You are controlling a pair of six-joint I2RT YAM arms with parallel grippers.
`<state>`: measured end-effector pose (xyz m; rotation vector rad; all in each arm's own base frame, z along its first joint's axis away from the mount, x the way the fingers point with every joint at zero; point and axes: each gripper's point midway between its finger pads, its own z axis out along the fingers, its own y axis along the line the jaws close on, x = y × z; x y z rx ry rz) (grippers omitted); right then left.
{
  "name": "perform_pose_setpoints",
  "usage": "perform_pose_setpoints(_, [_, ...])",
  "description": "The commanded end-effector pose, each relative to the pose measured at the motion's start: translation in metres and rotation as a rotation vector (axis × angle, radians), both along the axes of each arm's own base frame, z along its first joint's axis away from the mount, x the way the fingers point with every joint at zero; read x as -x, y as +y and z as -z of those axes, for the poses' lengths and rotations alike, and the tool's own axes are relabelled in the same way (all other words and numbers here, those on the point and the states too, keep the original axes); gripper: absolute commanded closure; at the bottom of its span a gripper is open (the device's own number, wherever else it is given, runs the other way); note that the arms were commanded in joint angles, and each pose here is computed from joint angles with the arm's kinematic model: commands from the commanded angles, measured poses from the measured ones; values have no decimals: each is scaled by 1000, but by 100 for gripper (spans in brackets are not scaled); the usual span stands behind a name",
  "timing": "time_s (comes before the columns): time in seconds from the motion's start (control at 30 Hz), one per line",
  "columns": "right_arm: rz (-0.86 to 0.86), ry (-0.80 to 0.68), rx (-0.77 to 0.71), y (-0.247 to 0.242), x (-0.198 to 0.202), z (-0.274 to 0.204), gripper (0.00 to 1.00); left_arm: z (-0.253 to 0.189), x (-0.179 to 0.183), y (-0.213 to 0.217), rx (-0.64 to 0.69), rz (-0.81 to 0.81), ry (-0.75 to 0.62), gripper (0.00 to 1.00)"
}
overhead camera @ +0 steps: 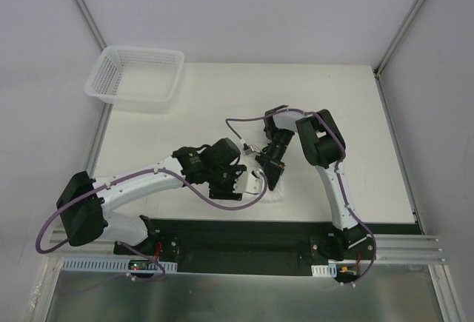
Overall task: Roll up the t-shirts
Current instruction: Roll the T-shirt to the center of the board.
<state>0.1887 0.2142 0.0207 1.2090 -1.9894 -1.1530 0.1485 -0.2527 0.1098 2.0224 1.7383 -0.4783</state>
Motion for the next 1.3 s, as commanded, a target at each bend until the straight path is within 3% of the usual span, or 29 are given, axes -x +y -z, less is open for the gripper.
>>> perform_pose_setpoints(0.0, [-123,110,127,-34,13,-9,94,18,-11,-22,-7,74,-125,47])
perform_pose_setpoints(0.5, [-113,116,137,-34,12,-8,93,86,7,-5,-141,72,1,47])
perform_pose_setpoints(0.77, [-113,113,138,-34,11,-8,91,124,5,15,-254,109,-75,45])
perform_pose_setpoints(0.83, [-114,114,142,-34,12,-8,86,130,8,19,-273,118,-73,51])
perform_pose_setpoints(0.87, [-112,116,146,-33,12,-8,82,137,13,23,-297,136,-67,58])
perform_pose_setpoints(0.9, [-109,114,144,-33,11,-9,76,139,14,25,-306,138,-61,72])
perform_pose_setpoints(1.03, [-40,62,68,-34,-1,-22,64,142,19,28,-313,143,-37,94])
perform_pose_setpoints(1.1, [55,1,-7,-28,-18,-42,51,138,20,26,-302,142,-25,97])
perform_pose_setpoints(1.27, [249,-327,-208,-53,-59,-127,41,115,32,10,-207,104,134,100])
